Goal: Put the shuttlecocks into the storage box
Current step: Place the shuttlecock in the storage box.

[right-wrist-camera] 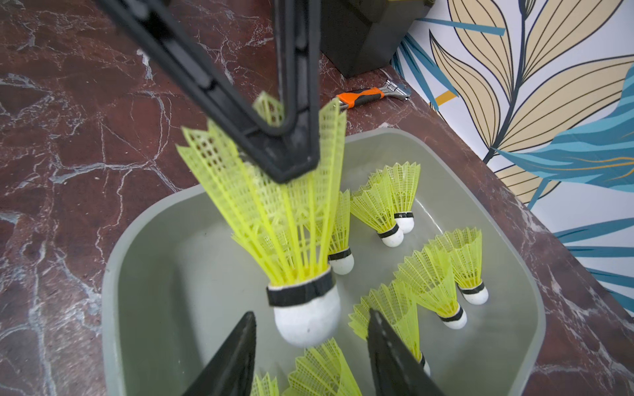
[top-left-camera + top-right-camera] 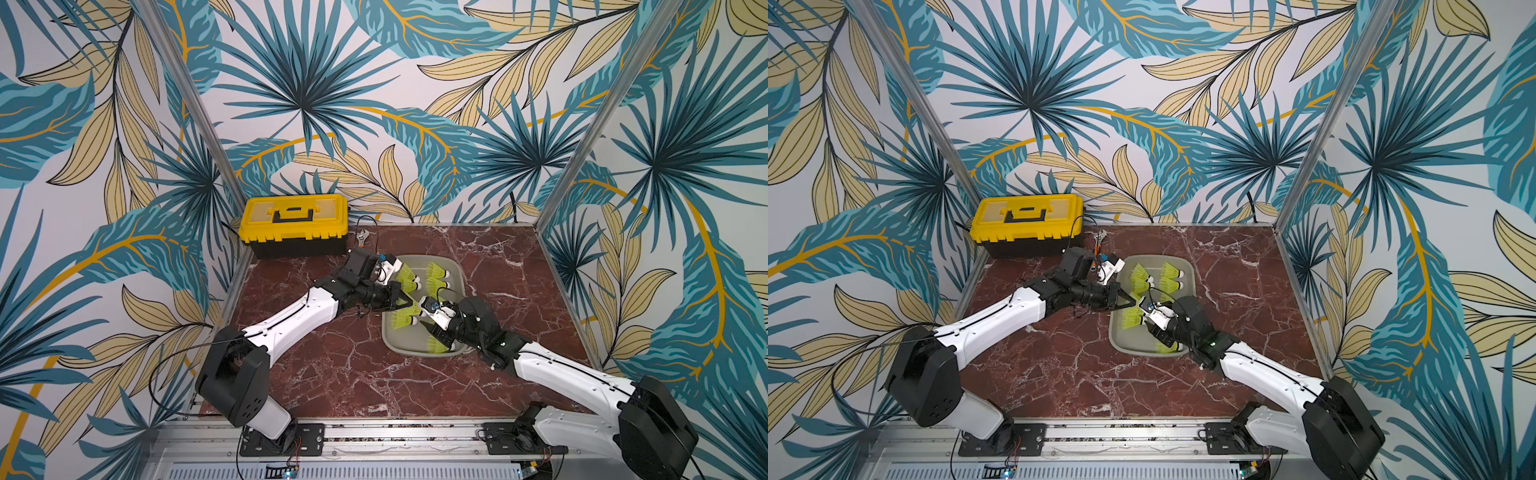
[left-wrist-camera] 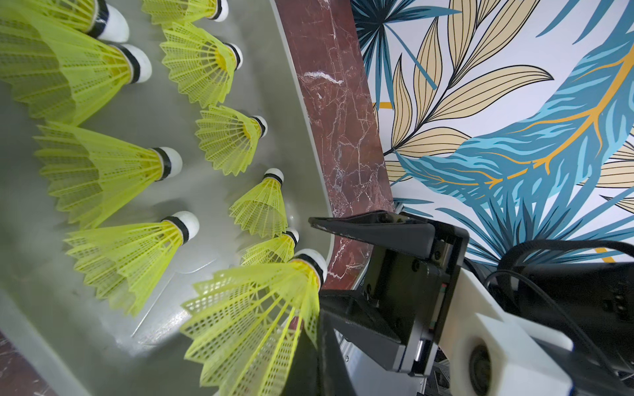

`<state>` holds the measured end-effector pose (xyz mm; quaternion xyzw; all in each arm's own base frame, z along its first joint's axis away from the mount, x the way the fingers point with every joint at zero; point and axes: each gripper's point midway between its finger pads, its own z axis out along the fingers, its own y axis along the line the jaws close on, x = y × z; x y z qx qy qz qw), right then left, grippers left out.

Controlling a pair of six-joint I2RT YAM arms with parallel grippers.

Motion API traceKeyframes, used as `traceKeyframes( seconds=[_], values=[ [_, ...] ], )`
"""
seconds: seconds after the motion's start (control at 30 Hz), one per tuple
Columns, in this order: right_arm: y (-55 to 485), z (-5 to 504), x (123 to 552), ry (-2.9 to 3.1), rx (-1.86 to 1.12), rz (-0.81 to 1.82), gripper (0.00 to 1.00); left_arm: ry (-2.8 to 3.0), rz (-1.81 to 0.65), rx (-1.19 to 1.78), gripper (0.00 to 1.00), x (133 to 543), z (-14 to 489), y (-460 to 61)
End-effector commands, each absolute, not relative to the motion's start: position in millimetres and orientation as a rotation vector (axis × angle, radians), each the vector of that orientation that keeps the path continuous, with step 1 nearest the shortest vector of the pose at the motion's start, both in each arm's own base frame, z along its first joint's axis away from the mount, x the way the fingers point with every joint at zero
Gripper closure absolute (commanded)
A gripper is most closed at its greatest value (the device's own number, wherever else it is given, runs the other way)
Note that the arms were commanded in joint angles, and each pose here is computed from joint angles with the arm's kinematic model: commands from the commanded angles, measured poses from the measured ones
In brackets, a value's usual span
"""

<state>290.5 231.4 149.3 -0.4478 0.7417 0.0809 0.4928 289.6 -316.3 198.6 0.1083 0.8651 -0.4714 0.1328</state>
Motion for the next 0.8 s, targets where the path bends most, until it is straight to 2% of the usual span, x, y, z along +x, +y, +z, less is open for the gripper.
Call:
traceKeyframes(
  seconds=[0.0, 0.17, 0.43, 0.67, 0.77],
  values=[
    [239, 158, 293, 1.755, -1.102, 0.21, 0.49, 2.457, -1.398, 0.378, 1.0, 290, 220, -323],
    [242, 155, 294, 1.757, -1.115, 0.22, 0.56, 2.459, -1.402, 0.384, 1.0, 289, 219, -324],
    [248, 151, 291, 1.753, -1.154, 0.249, 0.6, 2.467, -1.418, 0.395, 1.0, 286, 216, -326],
    [249, 148, 288, 1.764, -1.187, 0.262, 0.75, 2.468, -1.411, 0.392, 1.0, 287, 215, -325],
    [248, 147, 286, 1.77, -1.204, 0.261, 0.81, 2.474, -1.393, 0.396, 0.94, 287, 214, -324]
  ],
)
